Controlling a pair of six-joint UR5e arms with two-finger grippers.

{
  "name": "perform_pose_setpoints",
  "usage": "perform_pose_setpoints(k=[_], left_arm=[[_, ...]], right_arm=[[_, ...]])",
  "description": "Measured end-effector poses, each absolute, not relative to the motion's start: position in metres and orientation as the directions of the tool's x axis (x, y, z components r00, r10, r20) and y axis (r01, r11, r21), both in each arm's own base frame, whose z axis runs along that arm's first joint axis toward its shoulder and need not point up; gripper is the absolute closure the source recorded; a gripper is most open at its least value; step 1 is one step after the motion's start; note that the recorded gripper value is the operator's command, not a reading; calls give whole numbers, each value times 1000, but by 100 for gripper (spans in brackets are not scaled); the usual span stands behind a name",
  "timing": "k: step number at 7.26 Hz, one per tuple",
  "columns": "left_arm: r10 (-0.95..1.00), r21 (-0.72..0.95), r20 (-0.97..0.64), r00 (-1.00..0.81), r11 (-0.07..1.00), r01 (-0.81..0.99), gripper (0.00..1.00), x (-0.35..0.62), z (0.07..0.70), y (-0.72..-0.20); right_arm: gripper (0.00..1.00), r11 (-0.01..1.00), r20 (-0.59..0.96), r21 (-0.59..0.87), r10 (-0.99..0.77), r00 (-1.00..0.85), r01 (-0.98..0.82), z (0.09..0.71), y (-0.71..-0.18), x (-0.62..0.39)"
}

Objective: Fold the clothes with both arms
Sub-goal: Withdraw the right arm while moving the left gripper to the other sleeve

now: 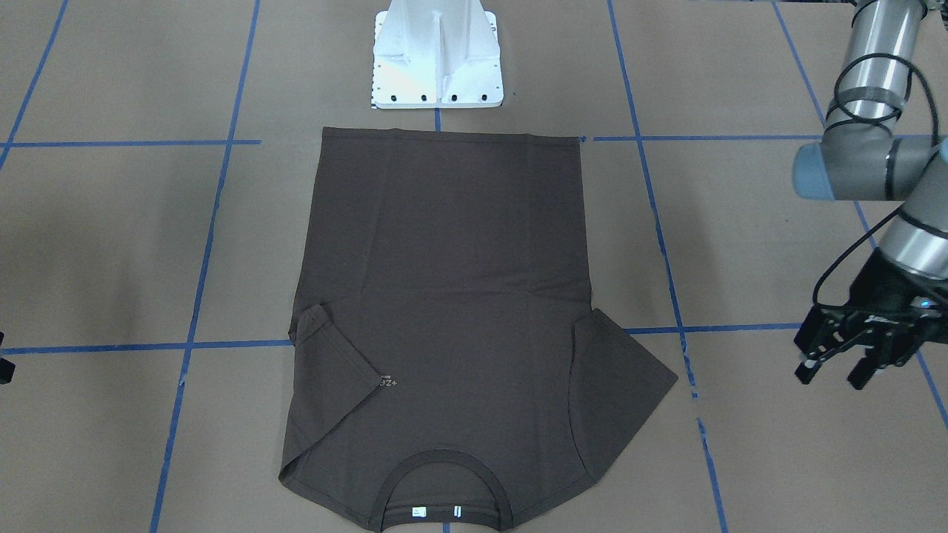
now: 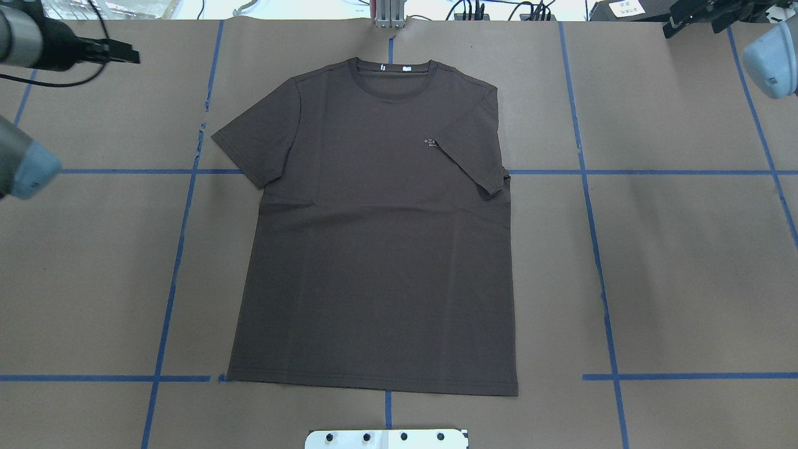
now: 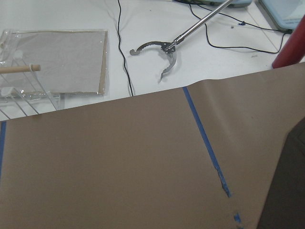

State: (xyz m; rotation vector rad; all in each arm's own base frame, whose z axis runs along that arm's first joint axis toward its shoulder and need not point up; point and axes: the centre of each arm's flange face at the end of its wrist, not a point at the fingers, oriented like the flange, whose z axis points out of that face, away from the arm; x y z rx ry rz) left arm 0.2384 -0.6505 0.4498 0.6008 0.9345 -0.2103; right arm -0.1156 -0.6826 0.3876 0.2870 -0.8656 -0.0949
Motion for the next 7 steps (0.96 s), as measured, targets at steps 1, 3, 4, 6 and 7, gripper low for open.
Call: perform_pose_setpoints(k=[1,3,4,6,7], left_arm=[[48,363,-819,572,815,451,26,278,448,-645],[-20,299,-840,542,816,495,27,328,443,-632],[-31,300,-831,555,814,496,27,347,444,-626],[27,365,-790,612,824,434,27,371,445,-617],[52,391,-770,636,827,404,27,376,447,-617]], right_arm=[[0,958,735,285,-195,649,-34,391,-681,-115],[0,958,733,284,-193,652,-35,395,-679,-113],[0,958,732,285,-194,653,-35,395,-679,-113],[0,958,731,286,-194,654,-36,395,-679,-113],[0,958,731,285,-193,655,-36,396,-679,-113]])
